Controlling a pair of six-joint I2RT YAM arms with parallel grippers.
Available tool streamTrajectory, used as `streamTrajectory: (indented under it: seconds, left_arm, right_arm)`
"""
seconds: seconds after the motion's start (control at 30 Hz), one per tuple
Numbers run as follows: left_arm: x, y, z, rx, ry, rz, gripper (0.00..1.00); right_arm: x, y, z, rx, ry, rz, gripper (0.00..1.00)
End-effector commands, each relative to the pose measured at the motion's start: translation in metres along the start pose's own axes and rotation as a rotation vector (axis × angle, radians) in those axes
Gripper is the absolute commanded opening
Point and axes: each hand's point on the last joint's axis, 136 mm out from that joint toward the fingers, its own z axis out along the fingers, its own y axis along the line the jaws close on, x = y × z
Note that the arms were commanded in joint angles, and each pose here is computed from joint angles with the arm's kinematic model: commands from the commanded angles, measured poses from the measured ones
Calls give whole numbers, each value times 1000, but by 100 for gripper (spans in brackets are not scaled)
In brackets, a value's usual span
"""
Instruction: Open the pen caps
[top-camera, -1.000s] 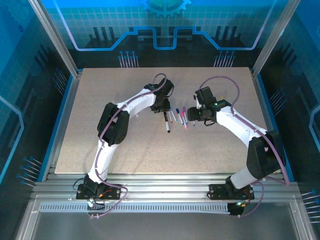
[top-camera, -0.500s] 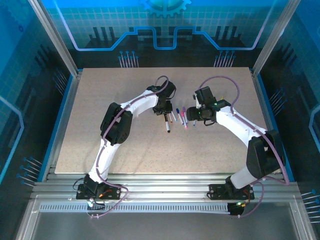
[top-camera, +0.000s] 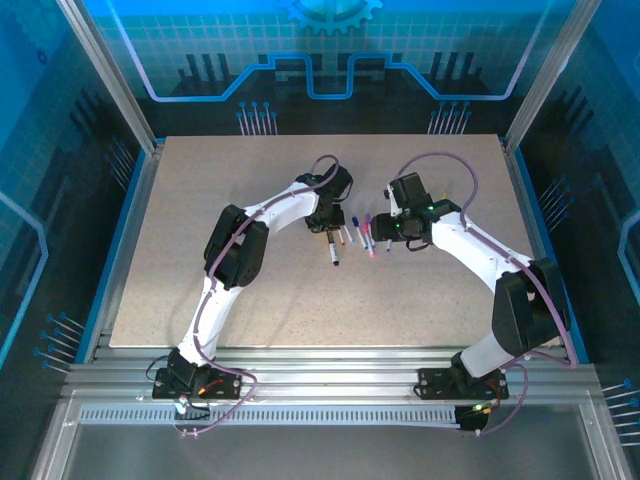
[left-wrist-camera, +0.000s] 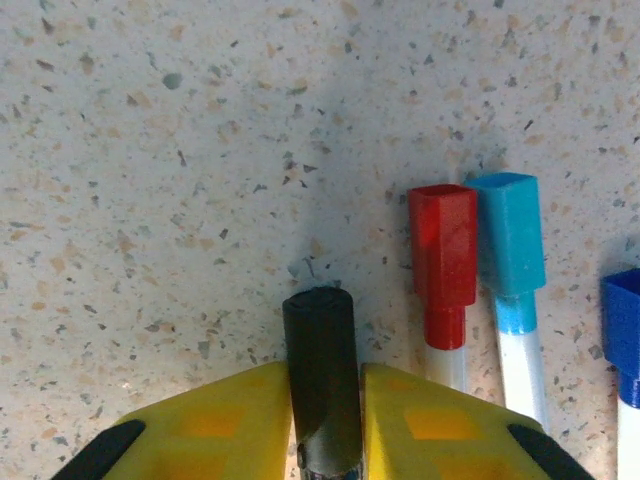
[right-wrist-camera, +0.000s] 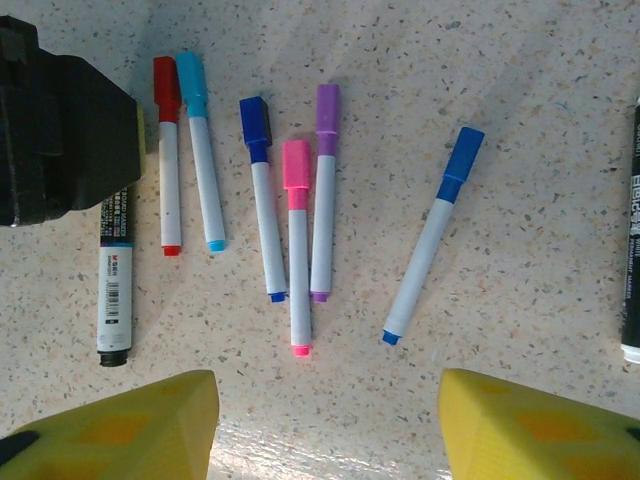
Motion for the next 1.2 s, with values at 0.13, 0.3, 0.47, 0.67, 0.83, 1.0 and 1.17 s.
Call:
streamTrajectory:
  seconds: [0.13,0.3,0.47,0.67,0.83,1.0,1.17]
  left_arm:
    - [5,13,16,-49,15,-5,21]
    - [4,20,12,-46,14,-12,4]
    - [0,27,5,-56,-4,-13,0]
    - [-7,22,-27,3,-48,-10,0]
    - [-8,6,-59,109,-64,-18,0]
    - [-4,-6,-77,205,-60,-22,0]
    - [0,-8,-84,235,-57,-21,0]
  right_arm:
    - [12,14,13,-62,40,15,59]
    - [17,28,18,-91,61,1,59]
    - [22,43,22,-106,73,-16,58]
    - [22,57,23,-157,64,-6,58]
    - [21,76,24,-272,62,20,60]
    - [18,91,24,-386,53,60,67]
    - [12,102,21,-476,33,94,78]
